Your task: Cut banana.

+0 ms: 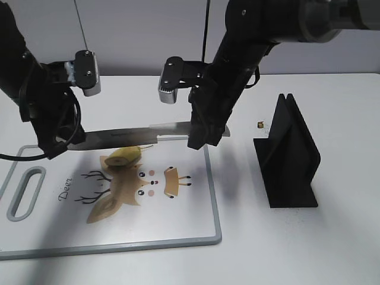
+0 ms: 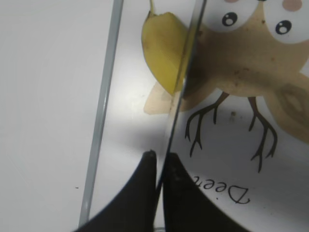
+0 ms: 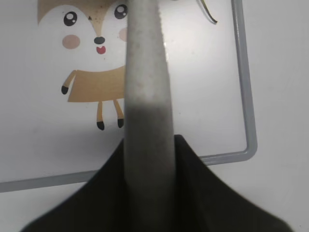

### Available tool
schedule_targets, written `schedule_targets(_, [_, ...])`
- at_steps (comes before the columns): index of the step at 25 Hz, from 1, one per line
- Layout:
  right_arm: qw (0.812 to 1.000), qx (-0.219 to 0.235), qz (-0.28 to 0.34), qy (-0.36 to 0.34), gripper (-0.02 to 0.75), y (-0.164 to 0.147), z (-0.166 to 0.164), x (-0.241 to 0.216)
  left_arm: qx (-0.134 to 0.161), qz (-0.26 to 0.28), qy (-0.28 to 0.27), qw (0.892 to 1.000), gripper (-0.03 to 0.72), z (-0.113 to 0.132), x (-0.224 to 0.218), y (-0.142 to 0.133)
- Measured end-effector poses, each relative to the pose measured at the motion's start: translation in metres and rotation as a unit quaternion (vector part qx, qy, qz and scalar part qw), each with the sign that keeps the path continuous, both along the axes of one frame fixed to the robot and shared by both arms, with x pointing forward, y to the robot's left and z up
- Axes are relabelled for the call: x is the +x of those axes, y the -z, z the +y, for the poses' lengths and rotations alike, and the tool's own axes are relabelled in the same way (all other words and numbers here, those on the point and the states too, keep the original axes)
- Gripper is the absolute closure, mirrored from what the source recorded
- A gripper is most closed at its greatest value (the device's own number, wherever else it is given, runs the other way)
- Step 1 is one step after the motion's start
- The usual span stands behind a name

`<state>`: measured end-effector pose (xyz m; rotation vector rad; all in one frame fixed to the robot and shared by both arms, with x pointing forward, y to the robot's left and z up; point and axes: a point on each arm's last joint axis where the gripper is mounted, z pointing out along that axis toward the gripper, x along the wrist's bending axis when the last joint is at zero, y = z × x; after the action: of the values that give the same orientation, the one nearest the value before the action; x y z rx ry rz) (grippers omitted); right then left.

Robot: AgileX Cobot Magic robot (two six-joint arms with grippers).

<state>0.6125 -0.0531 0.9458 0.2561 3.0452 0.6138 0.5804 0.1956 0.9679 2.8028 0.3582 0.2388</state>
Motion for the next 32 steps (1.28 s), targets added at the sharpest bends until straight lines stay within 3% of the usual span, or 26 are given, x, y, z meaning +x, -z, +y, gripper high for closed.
schedule_targets(32, [1.000,-0.009,-0.003,0.005,0.564,0.022,0.001,0.006,0.002,0.008,-0.005,1.000,0.690,-0.001,0.006,0.017])
